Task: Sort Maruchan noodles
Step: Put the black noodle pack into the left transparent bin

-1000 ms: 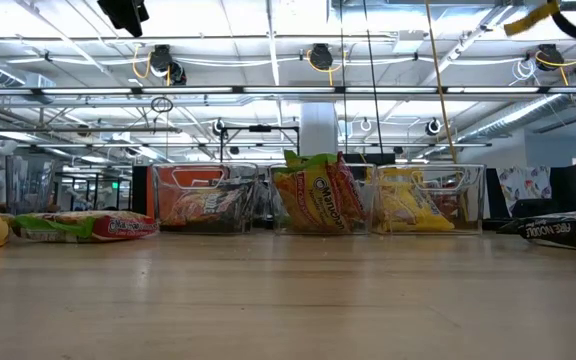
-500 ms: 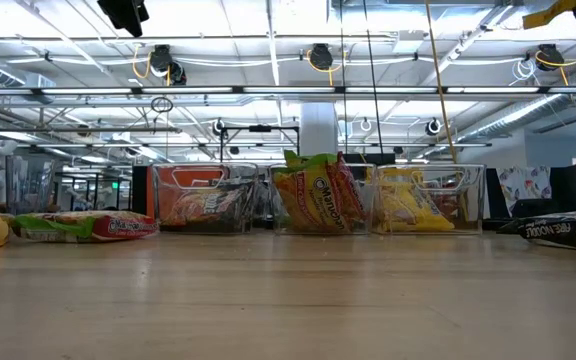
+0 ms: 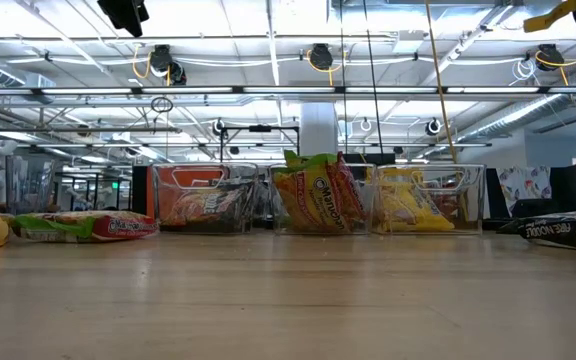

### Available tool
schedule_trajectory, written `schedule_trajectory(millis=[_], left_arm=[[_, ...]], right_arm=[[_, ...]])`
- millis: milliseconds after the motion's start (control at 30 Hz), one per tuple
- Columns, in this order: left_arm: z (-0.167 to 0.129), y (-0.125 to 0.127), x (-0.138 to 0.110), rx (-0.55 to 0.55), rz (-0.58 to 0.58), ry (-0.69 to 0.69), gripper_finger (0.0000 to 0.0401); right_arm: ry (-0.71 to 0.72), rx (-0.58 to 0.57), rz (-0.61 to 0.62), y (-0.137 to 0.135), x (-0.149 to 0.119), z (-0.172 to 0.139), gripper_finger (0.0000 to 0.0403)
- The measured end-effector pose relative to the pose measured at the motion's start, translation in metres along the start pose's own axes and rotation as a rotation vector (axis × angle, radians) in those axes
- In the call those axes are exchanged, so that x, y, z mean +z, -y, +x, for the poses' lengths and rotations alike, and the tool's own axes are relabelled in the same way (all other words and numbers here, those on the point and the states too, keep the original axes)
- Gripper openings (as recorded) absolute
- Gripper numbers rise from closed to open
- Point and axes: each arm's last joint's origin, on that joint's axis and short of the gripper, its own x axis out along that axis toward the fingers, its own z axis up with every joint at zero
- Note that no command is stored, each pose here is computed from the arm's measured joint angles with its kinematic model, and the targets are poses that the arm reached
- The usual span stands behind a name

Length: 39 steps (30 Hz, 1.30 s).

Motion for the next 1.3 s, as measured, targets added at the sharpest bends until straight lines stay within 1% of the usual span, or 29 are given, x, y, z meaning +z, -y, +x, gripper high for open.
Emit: schedule_trajectory(millis=[200, 500, 767, 900, 1000, 1067, 1167, 1300], left_arm=[[0.000, 0.000, 0.000, 0.000, 0.000, 0.000, 0.0037], [0.000, 0.000, 0.000, 0.000, 0.000, 0.001, 0.0037], [0.000, 0.000, 0.000, 0.000, 0.000, 0.001, 0.0037], [0.000, 0.000, 0.000, 0.000, 0.000, 0.001, 0.0037], [0.000, 0.000, 0.000, 0.000, 0.000, 0.001, 0.0037], [0.000, 0.000, 0.000, 0.000, 0.000, 0.000, 0.0037], [0.000, 0.000, 0.000, 0.000, -0.001, 0.001, 0.0037], [0.000, 0.000, 0.000, 0.000, 0.000, 0.001, 0.0037]], right_arm=[[0.058, -0.047, -0.001, 0.001, 0.002, 0.000, 0.0052], [0.090, -0.006, 0.001, -0.003, 0.005, 0.000, 0.0052], [0.091, -0.005, -0.004, -0.003, 0.005, 0.001, 0.0052], [0.072, -0.028, -0.057, -0.008, 0.006, 0.008, 0.0052], [0.026, -0.042, -0.130, -0.012, 0.007, 0.016, 0.0052], [0.008, -0.055, -0.152, -0.014, 0.008, 0.020, 0.0052], [-0.001, -0.068, -0.142, -0.014, 0.008, 0.023, 0.0052], [0.022, -0.081, -0.105, -0.014, 0.008, 0.023, 0.0052]])
